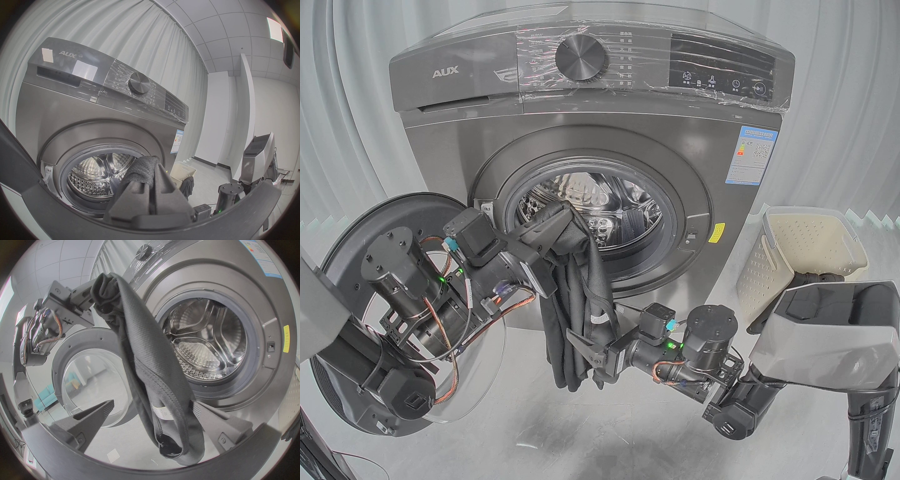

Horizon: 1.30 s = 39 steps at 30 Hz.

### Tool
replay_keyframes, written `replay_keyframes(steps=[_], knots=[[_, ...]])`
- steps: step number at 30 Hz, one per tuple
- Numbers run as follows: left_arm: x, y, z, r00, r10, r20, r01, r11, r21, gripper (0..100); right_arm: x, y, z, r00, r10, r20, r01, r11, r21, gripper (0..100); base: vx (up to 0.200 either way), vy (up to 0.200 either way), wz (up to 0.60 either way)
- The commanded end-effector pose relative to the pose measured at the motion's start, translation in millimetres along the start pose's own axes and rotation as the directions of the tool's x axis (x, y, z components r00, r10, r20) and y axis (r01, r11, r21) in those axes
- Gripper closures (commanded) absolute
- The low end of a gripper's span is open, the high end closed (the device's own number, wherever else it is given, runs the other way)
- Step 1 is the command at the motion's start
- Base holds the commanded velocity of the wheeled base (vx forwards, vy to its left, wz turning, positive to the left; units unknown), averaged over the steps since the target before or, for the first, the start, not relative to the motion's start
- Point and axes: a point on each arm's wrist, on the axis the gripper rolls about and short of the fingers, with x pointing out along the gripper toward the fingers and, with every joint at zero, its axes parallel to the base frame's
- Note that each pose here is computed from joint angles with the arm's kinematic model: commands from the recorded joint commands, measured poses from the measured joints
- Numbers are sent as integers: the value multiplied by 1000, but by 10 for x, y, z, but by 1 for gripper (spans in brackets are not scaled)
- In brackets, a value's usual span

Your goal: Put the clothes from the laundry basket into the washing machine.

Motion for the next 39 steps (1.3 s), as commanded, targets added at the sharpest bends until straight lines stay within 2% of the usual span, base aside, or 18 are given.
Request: replay_keyframes(steps=[1,5,9,10,15,20,25,33,34,39], knots=[[5,0,-5,1000,0,0,0,1000,1,100,64,60,-79,1000,20,-6,-20,1000,-1,0,0,0,0],[43,9,-30,1000,21,2,-21,1000,3,100,178,86,-108,1000,27,5,-27,1000,-2,0,0,0,0],[82,-39,-28,1000,23,12,-23,1000,-1,100,298,36,-186,1000,17,9,-17,1000,-19,0,0,0,0],[97,-38,-52,1000,26,8,-26,1000,-1,100,387,-1,-246,1000,-8,-3,8,999,-38,0,0,0,0],[128,-53,-38,999,27,19,-27,1000,-3,100,526,14,-259,999,-37,-22,36,999,-39,0,0,0,0],[136,-44,-32,999,42,25,-42,999,-7,100,758,-92,-460,990,-143,-9,142,989,-50,0,0,0,0],[133,-39,-35,999,44,23,-43,999,-10,100,833,-96,-555,989,-145,-4,145,988,-51,0,0,0,0],[127,-45,-36,999,44,22,-44,999,-12,100,906,-122,-587,988,-155,16,155,987,-48,0,0,0,0],[124,-45,-33,999,44,22,-44,999,-12,100,912,-126,-606,988,-156,14,157,986,-48,100,0,0,0],[94,-25,-40,999,50,13,-50,999,-11,100,927,-138,-623,986,-166,20,167,985,-41,100,0,0,0]])
